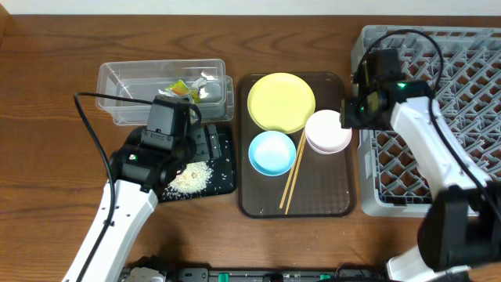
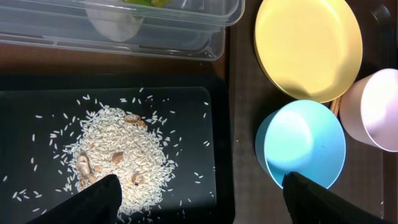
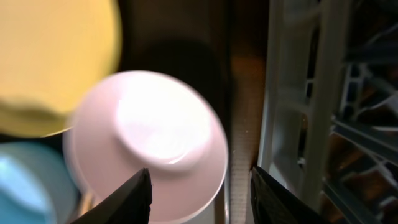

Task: Sort waste into correct bins and load items into the dishwasher rack
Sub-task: 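Grasp the pink bowl rim with the right gripper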

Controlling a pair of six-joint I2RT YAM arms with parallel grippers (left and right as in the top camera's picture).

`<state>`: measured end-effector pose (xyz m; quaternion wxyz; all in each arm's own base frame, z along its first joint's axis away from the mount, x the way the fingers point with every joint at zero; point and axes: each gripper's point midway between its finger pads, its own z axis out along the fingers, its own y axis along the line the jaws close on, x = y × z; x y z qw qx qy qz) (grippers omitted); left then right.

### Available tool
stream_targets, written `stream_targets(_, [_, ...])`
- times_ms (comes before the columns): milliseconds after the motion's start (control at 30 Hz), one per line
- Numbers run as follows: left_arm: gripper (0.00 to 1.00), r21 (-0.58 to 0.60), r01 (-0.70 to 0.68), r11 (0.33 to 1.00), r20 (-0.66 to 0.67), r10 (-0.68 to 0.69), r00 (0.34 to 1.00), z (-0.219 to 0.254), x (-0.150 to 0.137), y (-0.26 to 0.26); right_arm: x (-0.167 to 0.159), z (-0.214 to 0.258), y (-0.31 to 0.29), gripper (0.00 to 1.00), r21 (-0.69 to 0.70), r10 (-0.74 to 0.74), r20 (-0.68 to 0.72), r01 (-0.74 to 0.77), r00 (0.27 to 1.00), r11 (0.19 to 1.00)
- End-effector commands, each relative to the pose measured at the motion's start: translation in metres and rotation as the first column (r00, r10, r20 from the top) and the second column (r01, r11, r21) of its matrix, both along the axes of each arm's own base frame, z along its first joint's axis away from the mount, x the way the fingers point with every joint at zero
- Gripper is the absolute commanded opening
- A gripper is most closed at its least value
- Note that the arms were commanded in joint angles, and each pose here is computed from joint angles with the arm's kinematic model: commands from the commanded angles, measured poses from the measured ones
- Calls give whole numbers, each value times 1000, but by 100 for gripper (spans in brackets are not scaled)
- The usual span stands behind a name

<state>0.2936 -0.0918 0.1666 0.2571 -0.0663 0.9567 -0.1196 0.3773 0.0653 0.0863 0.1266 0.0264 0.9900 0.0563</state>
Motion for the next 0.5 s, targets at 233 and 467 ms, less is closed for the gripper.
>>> stream_targets(233, [85,17,5,1000,9,-5,1000,2,2,2,-3,-52,0,1,-39,-86,-126,82,988,996])
stream_targets(467, [85,17,5,1000,9,-5,1000,2,2,2,5,-34,-9,1,-42,-106,-68,104,992,994])
